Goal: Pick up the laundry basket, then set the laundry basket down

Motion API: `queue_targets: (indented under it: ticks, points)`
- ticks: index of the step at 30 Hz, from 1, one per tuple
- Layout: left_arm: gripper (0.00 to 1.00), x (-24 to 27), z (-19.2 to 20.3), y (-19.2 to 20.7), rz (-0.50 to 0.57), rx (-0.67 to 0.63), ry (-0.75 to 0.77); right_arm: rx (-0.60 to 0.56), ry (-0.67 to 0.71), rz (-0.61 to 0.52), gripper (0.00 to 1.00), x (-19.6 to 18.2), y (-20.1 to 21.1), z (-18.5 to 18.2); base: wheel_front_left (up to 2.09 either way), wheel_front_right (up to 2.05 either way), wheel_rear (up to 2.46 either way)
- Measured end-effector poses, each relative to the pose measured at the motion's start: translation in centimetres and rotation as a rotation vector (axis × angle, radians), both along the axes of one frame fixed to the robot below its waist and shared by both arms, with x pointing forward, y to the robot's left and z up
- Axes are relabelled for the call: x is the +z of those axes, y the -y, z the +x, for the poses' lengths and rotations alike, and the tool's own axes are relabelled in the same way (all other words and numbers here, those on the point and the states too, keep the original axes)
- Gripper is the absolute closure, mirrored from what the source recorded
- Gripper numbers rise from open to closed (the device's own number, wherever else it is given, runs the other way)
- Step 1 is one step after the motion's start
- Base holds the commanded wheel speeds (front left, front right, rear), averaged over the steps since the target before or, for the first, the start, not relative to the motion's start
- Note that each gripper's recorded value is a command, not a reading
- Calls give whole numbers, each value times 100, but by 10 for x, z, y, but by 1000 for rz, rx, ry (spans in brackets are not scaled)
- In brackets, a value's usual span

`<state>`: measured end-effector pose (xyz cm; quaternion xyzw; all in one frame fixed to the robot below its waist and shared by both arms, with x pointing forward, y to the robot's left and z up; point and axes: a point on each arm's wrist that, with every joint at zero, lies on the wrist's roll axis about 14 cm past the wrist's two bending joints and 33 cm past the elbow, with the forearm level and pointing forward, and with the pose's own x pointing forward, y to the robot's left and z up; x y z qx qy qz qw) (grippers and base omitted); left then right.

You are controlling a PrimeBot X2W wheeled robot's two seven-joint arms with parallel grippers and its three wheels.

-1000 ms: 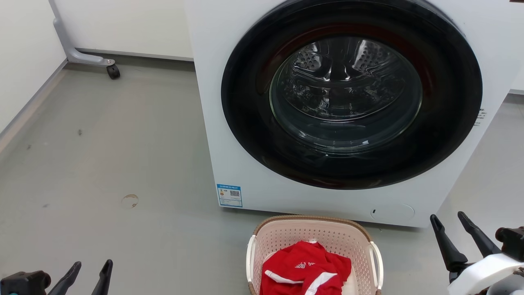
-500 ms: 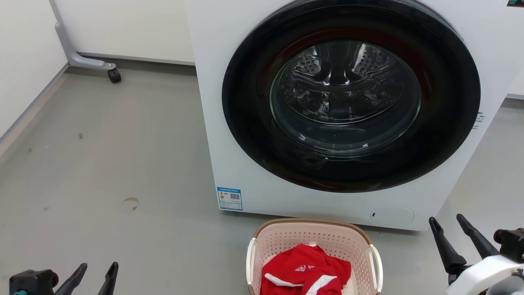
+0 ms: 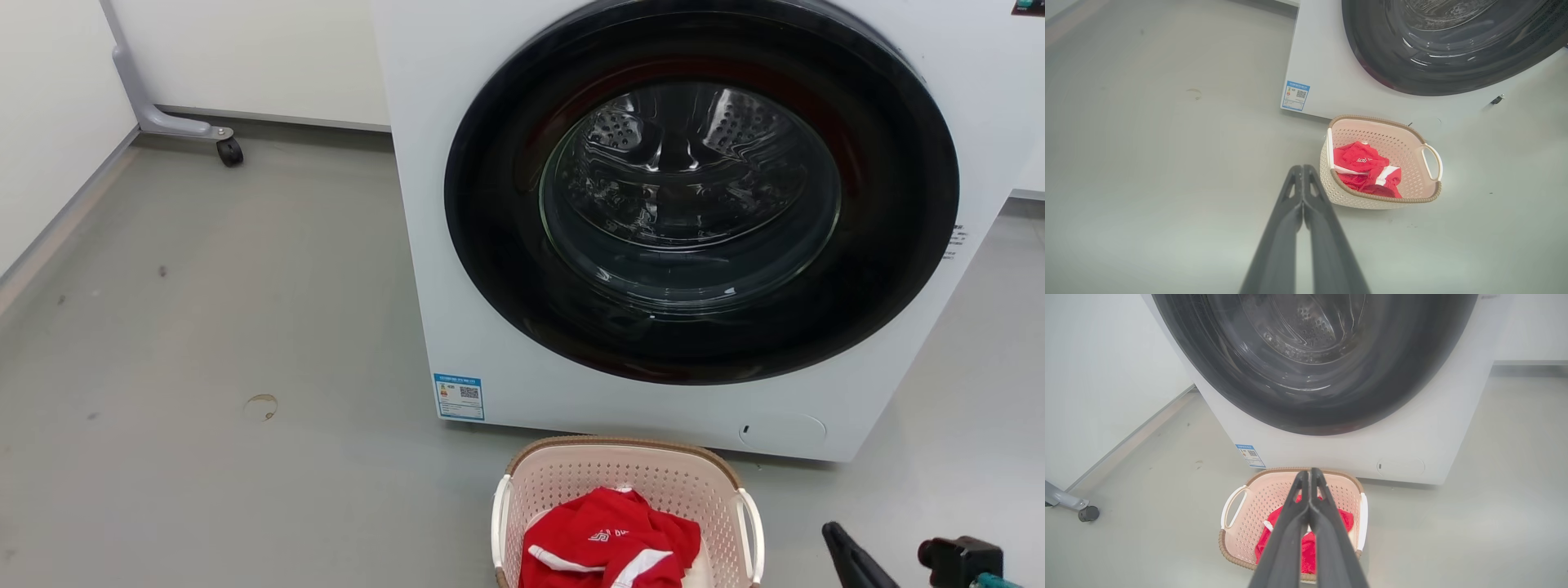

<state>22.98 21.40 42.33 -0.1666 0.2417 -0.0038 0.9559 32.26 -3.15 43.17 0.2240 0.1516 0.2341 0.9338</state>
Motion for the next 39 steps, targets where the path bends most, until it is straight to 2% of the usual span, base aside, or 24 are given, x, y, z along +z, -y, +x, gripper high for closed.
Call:
queue_targets:
  ticks: [4, 39]
  points:
    - [100, -12, -7, 15, -51, 0, -39, -2, -61, 24, 100, -12, -6, -13, 0, 0, 0]
    - [100, 3, 40, 21, -337, 114, 10, -250, -178, 272, 100, -4, 44, 14, 0, 0, 0]
